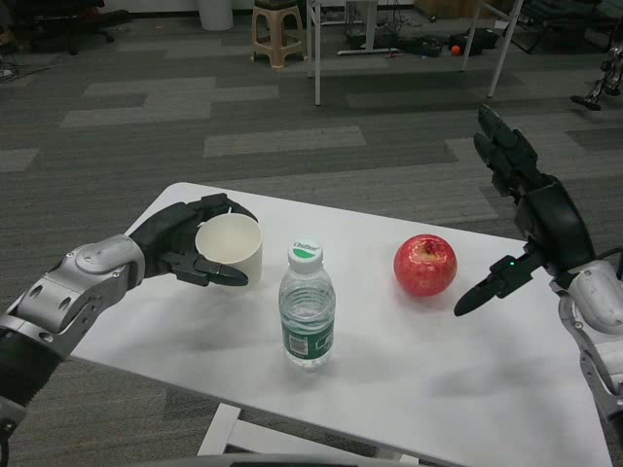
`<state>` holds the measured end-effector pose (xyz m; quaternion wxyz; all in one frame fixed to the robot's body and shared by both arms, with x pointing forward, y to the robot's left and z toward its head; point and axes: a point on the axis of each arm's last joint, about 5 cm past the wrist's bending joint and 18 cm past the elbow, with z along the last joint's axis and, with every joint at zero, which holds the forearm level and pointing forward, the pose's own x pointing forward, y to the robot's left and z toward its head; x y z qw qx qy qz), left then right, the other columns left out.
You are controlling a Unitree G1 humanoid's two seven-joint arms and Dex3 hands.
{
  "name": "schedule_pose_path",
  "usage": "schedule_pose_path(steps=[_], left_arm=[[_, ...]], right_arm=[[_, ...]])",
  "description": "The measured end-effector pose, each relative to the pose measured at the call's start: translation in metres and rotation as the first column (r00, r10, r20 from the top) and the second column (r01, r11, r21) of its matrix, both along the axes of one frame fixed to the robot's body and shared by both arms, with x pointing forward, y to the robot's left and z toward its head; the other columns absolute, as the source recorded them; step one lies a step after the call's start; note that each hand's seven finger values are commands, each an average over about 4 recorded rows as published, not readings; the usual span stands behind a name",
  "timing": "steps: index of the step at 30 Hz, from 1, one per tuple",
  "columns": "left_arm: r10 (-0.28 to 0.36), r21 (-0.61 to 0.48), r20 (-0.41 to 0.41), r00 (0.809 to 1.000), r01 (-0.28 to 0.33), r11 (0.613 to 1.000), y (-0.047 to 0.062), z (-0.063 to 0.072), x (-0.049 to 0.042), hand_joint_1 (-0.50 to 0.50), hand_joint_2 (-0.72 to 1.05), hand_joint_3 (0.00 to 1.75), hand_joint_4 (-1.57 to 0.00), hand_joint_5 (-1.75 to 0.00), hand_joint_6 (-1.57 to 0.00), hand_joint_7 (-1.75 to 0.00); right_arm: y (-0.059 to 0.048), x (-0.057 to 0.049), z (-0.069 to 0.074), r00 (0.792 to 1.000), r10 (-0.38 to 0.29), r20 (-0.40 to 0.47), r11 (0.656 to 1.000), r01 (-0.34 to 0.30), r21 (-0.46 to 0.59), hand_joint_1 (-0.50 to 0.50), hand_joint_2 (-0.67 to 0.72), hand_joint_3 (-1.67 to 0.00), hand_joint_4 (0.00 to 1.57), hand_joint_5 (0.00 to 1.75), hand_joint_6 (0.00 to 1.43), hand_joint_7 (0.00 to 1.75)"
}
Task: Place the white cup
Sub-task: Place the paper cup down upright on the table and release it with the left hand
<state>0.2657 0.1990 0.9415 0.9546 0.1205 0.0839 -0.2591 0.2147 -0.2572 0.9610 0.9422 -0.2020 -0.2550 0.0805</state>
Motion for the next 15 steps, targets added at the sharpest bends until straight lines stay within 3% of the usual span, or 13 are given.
schedule_pose_path(steps=[8, 15], left_arm=[[0.006, -0.026, -0.032, 0.999, -0.007, 1.0, -0.002, -0.018, -0.0039, -0.17, 1.05, 0.17, 0.0, -1.03, -1.15, -1.61], [0.012, -0.035, -0.062, 0.998, -0.014, 0.999, -0.002, -0.026, -0.0053, -0.17, 1.05, 0.17, 0.0, -1.03, -1.1, -1.61]], right_arm=[[0.0, 0.0, 0.0, 1.0, -0.001, -0.002, 1.0, 0.001, 0.001, -0.38, 0.09, 0.0, 0.0, 0.0, 0.0, 0.0], [0.0, 0.0, -0.001, 1.0, -0.002, -0.003, 1.0, 0.002, 0.002, -0.38, 0.09, 0.0, 0.0, 0.0, 0.0, 0.0]])
